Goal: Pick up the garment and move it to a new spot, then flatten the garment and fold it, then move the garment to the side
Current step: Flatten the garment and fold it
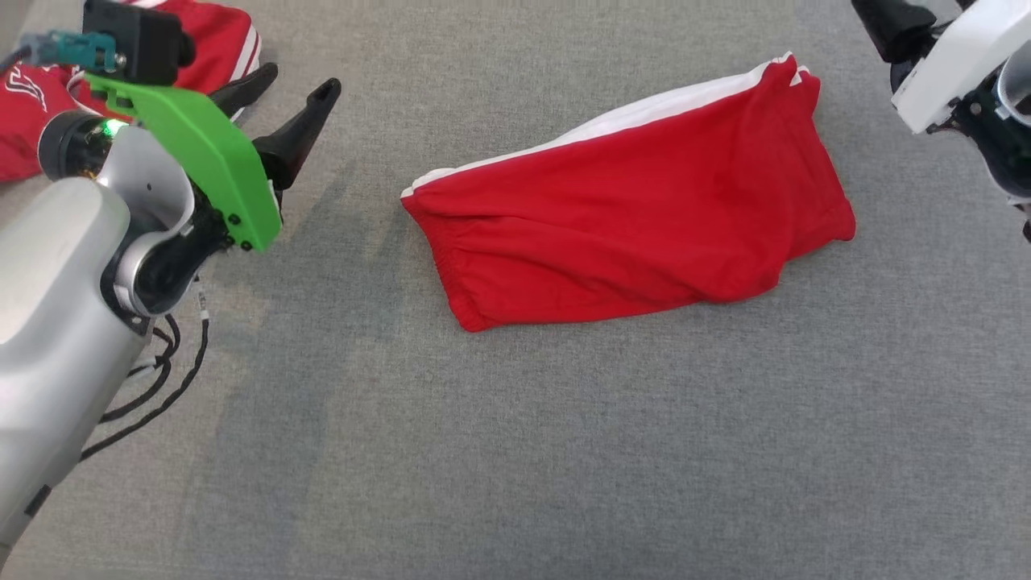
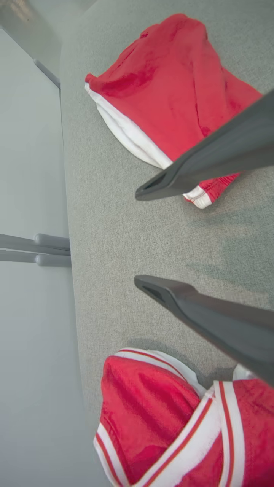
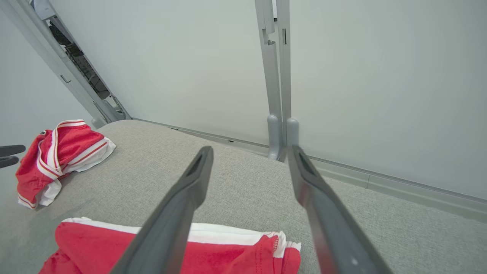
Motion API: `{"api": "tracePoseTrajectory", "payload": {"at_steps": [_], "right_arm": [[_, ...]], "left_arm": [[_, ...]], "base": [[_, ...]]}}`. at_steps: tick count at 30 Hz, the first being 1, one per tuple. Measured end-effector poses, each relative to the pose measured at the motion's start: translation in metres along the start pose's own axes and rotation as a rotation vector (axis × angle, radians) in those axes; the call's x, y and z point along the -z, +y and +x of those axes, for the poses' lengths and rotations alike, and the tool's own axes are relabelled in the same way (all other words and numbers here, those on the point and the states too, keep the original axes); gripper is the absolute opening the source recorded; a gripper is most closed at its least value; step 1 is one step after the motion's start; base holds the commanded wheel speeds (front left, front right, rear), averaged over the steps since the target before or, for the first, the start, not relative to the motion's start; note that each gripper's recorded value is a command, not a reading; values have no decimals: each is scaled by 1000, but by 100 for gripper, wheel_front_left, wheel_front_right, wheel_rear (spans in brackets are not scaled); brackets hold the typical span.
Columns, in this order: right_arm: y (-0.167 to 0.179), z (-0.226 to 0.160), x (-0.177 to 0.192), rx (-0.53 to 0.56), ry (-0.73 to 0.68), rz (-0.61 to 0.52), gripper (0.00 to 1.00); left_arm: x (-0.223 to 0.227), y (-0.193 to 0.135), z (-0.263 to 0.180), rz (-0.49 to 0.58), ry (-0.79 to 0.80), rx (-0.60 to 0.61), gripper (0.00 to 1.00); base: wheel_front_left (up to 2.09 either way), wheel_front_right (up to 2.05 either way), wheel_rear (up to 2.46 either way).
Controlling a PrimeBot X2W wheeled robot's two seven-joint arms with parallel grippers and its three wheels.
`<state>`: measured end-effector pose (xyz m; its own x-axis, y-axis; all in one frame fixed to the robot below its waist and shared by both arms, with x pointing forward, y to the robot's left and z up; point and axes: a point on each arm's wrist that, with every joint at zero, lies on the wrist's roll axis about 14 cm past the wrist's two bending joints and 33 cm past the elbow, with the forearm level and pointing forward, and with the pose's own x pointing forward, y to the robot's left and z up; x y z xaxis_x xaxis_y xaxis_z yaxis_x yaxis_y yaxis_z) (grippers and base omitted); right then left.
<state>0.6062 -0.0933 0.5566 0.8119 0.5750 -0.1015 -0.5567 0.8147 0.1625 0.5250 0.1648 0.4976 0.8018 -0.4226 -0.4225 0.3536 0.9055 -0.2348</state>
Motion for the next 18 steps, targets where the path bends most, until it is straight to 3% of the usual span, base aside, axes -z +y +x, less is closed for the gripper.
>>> {"api": "tracePoseTrajectory", "payload": {"at_steps": [13, 18], "right_arm": [[24, -48, -32, 28, -269, 18, 100], [35, -79, -29, 68, -344, 41, 100]], "left_arm": [[-16, 1, -70, 20, -422, -170, 100], [8, 0, -100, -2, -446, -234, 100]], "base": [[0, 0, 0], [0, 0, 0]]}}
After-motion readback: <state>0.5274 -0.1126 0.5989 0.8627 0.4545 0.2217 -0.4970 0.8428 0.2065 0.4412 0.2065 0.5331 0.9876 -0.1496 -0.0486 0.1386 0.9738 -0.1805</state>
